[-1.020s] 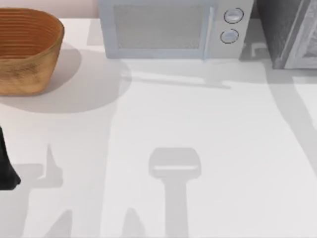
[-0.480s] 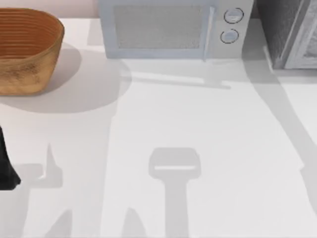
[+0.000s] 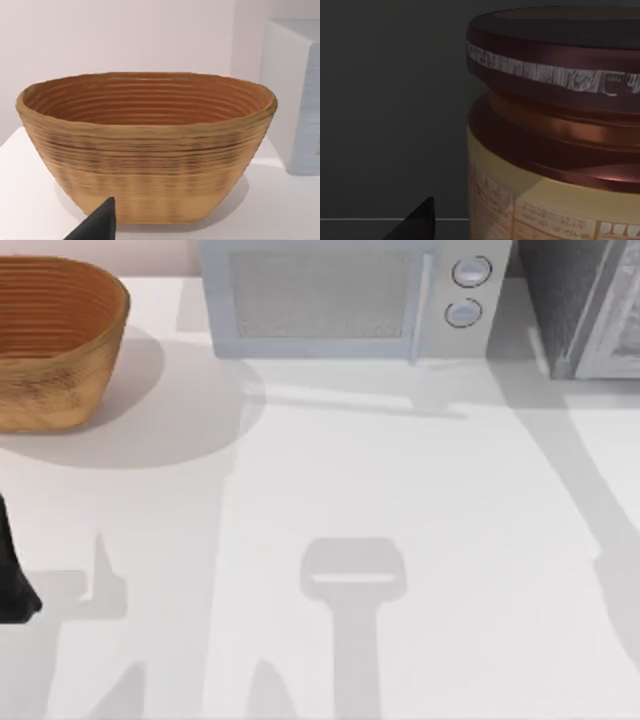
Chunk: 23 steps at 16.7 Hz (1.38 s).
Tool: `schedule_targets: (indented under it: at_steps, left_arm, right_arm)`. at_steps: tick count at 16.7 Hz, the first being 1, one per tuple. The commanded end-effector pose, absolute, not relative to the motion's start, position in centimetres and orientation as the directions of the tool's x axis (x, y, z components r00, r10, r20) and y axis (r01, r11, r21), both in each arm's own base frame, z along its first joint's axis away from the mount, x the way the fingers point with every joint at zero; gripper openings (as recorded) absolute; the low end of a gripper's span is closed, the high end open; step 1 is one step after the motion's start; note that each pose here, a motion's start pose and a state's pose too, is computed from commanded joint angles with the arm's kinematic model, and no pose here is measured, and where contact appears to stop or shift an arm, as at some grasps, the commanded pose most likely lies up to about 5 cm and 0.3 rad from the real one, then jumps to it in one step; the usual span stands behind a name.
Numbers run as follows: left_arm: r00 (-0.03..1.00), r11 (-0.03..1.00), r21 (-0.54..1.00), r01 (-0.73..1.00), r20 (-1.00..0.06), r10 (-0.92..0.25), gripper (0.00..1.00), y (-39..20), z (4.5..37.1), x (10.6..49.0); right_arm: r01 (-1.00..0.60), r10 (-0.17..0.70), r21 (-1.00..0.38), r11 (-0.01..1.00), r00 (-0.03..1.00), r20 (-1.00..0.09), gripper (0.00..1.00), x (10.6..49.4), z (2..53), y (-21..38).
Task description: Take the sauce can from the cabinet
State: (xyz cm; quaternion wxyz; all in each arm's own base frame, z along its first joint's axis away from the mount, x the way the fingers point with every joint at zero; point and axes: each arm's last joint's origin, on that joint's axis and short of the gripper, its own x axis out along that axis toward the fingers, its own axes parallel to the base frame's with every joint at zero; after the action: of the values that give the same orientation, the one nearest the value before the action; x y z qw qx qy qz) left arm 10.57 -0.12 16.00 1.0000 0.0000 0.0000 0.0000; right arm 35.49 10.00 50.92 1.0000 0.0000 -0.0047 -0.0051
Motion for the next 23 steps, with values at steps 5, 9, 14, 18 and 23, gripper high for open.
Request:
schedule_targets:
  at_steps: [5, 9, 14, 18, 23]
  left_arm:
    - [1.000, 1.000, 0.000, 0.000, 0.000, 0.000, 1.00, -0.1, 16.0, 10.6]
    - [1.000, 1.000, 0.000, 0.000, 0.000, 0.000, 1.00, -0.1, 16.0, 10.6]
    - [1.000, 1.000, 0.000, 0.000, 0.000, 0.000, 1.00, -0.1, 16.0, 10.6]
    - [1.000, 1.000, 0.000, 0.000, 0.000, 0.000, 1.00, -0.1, 16.0, 10.6]
    - [1.000, 1.000, 0.000, 0.000, 0.000, 0.000, 1.00, -0.1, 16.0, 10.6]
  right_arm:
    - [0.010, -0.010, 0.000, 1.000, 1.000, 0.010, 1.00, 38.5, 50.8, 9.9]
    - [0.010, -0.010, 0.000, 1.000, 1.000, 0.009, 1.00, 38.9, 50.7, 9.9]
    - [0.010, -0.010, 0.000, 1.000, 1.000, 0.009, 0.70, 38.9, 50.7, 9.9]
    - [0.010, -0.010, 0.000, 1.000, 1.000, 0.009, 0.40, 38.9, 50.7, 9.9]
    - [0.010, -0.010, 0.000, 1.000, 1.000, 0.009, 0.02, 38.9, 50.7, 9.9]
